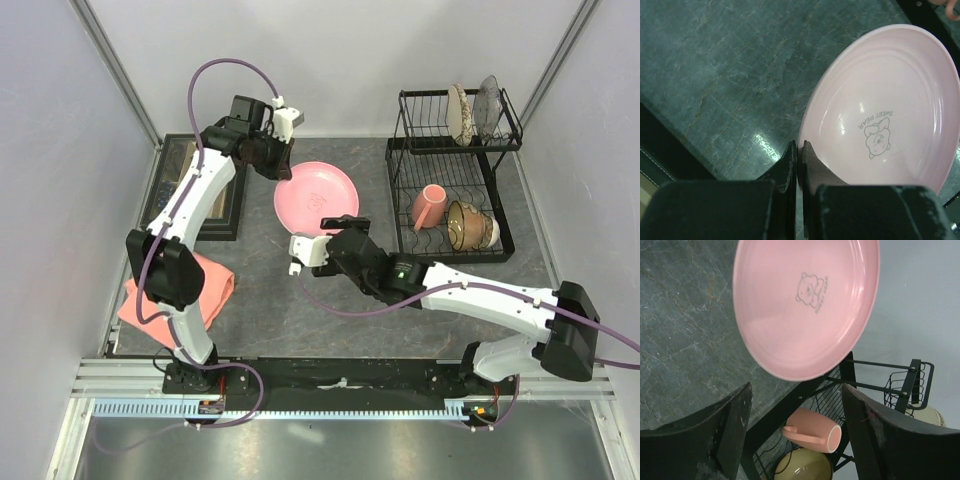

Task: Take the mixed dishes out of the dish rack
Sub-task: Pick up the plate from the dish rack, then place the plate at the center of the board.

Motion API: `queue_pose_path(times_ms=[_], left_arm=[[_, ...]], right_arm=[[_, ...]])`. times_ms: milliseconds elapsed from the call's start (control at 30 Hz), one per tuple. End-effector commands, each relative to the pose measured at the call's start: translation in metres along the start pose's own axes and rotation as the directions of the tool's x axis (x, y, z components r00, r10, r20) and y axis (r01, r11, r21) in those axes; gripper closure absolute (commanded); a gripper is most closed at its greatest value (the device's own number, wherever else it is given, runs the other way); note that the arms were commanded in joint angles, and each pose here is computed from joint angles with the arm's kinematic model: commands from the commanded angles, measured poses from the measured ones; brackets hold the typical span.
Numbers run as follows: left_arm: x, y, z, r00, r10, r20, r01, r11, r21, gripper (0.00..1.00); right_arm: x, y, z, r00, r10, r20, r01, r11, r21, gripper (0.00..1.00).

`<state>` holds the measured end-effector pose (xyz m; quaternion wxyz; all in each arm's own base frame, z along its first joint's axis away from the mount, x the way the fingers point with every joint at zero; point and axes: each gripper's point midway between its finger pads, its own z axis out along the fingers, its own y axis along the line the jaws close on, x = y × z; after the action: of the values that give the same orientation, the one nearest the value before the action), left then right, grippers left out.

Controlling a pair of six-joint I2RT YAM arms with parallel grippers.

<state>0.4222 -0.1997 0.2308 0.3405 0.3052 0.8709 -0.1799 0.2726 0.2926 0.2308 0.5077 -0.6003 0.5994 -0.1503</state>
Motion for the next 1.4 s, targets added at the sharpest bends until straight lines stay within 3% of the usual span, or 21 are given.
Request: queue_pose_path(times_ms=[0,533,900,1367], left_arm=[[-0.021,0.007,-0.002,0.997,-0.035,0.065,0.035,0.999,-0.004,0.98],[-0.002,0.080,0.093,0.940,-0.330,0.089,0.332,0.943,-0.003,0.98],[-0.018,0.110,0.139,0.891,-0.429,0.147,0.429,0.903,0.034,0.99],[-0.016,0.149,0.174,0.866,-0.460,0.195,0.475,0.879,-0.035,0.98]], right_arm=[[0.001,-0.013,-0.010,0.998,0.055,0.025,-0.056,0.998,0.041,0.20],[0.036,-0.068,-0.026,0.963,0.266,0.038,-0.269,0.952,0.146,0.15],[0.056,-0.065,-0.020,0.953,0.303,0.005,-0.301,0.943,0.145,0.13],[0.068,-0.071,-0.015,0.943,0.331,-0.022,-0.323,0.932,0.166,0.13]])
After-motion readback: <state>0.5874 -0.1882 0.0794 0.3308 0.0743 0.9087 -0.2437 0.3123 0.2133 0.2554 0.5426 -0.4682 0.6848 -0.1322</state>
